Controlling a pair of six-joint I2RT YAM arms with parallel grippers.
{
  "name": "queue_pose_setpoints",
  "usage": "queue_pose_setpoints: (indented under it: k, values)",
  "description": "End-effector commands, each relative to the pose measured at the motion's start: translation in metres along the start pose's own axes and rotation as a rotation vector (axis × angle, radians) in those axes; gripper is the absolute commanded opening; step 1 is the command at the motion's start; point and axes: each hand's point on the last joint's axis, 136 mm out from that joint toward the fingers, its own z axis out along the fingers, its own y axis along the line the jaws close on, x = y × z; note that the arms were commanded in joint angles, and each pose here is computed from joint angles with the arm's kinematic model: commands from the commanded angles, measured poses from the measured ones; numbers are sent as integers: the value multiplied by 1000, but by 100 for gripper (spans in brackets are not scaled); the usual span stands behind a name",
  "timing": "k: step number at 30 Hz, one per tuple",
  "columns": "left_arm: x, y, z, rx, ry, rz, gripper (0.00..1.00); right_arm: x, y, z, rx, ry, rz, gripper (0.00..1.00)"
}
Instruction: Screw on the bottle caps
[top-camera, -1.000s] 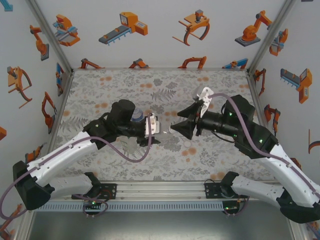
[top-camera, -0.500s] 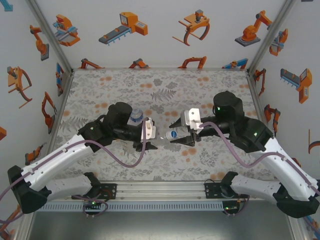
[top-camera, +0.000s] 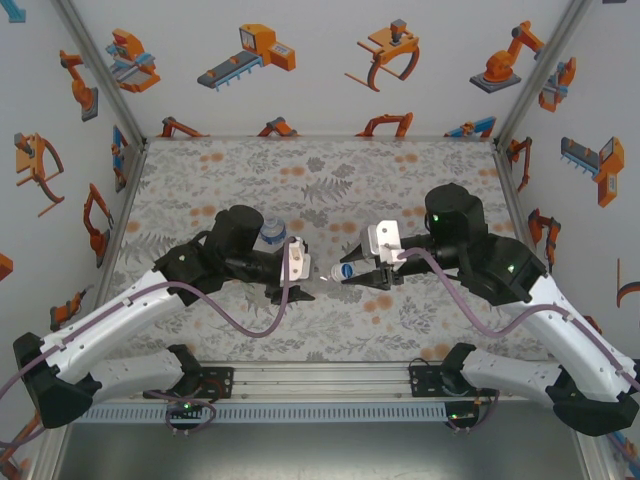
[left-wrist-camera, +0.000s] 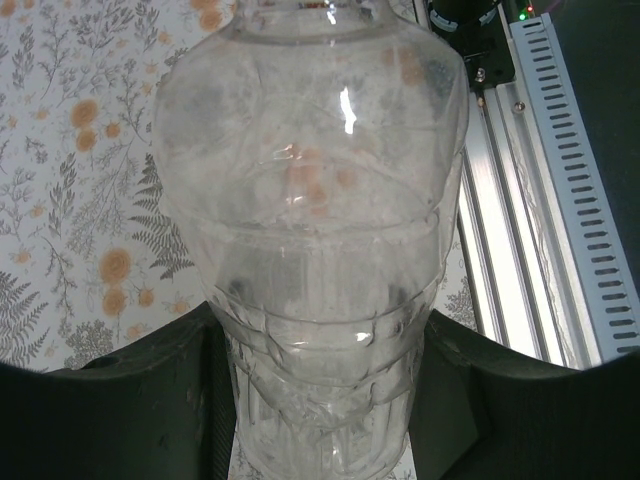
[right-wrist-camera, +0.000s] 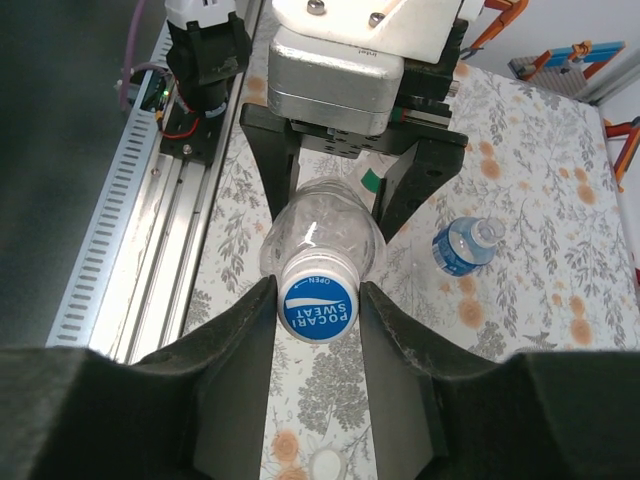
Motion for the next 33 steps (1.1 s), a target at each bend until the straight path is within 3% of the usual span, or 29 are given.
queue_pose_setpoints:
  k: [1,8,11,16,23,30,33]
  values:
    - [-10,-6,-5,15,-28,23,0,-5,0,-2,7,-9,-32,30]
    - [-12,10,-1,-51,-35,13,0,9,-22,-1,145,23,125,8]
    - [-14,19,6,-85,-64,16,0,19,-52,-5,332,-4,358,0]
    - [-12,41,17,-164,-58,23,0,57,-88,-21,631,-34,861,0]
    - [-5,67,29,-245,-18,32,0,116,-91,-56,983,-140,1485,0]
    - [-4,69,38,-219,-18,31,0,119,-92,-48,965,-91,1461,1]
    - [-6,64,38,-194,-18,36,0,107,-95,-47,919,-70,1343,30]
